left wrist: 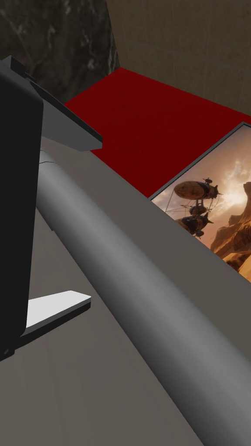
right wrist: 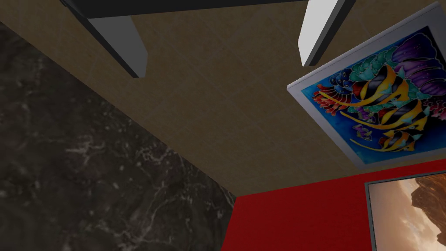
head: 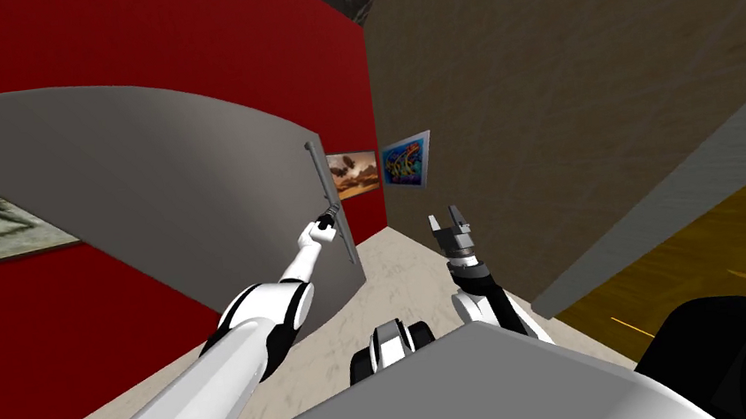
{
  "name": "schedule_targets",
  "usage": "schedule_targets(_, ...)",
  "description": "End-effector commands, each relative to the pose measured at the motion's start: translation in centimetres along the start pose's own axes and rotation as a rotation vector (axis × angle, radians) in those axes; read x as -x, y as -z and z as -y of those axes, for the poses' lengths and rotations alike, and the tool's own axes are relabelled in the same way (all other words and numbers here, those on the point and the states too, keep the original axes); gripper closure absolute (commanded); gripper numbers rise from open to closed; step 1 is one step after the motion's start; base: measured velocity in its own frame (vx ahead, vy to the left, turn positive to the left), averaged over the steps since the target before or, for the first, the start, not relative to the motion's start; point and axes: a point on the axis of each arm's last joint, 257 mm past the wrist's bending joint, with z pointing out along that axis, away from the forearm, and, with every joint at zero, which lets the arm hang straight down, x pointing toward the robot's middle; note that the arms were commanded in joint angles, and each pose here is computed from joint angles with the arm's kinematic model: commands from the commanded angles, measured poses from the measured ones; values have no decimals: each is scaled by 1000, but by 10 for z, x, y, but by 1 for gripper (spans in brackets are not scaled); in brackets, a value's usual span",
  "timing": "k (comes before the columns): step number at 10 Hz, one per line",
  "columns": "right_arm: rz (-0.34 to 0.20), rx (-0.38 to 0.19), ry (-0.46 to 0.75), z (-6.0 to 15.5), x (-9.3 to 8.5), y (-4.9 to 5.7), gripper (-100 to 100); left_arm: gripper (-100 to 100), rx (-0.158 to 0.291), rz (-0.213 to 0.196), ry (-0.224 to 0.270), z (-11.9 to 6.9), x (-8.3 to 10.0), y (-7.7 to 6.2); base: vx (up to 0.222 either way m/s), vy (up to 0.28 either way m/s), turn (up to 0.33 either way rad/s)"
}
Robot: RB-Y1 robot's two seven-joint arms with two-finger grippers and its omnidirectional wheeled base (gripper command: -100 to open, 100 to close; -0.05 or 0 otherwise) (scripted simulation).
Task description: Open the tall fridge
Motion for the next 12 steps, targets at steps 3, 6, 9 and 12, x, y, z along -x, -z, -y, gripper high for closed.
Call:
schedule_targets(3, 0, 0, 0, 0, 0, 0, 0, -100, 86, 66, -13, -57, 43, 7, -30, 18, -271)
schedule_targets(6, 0, 0, 0, 0, 0, 0, 0, 100, 52, 39, -6, -36, 25, 2, 4, 1, 97)
schedule_targets(9, 0, 0, 0, 0, 0, 0, 0, 100, -15, -11, 3, 7, -9, -3, 35, -27, 261)
schedule_targets(12, 0, 0, 0, 0, 0, 0, 0, 100, -48, -35, 11, 29, -25, -4, 27, -18, 198)
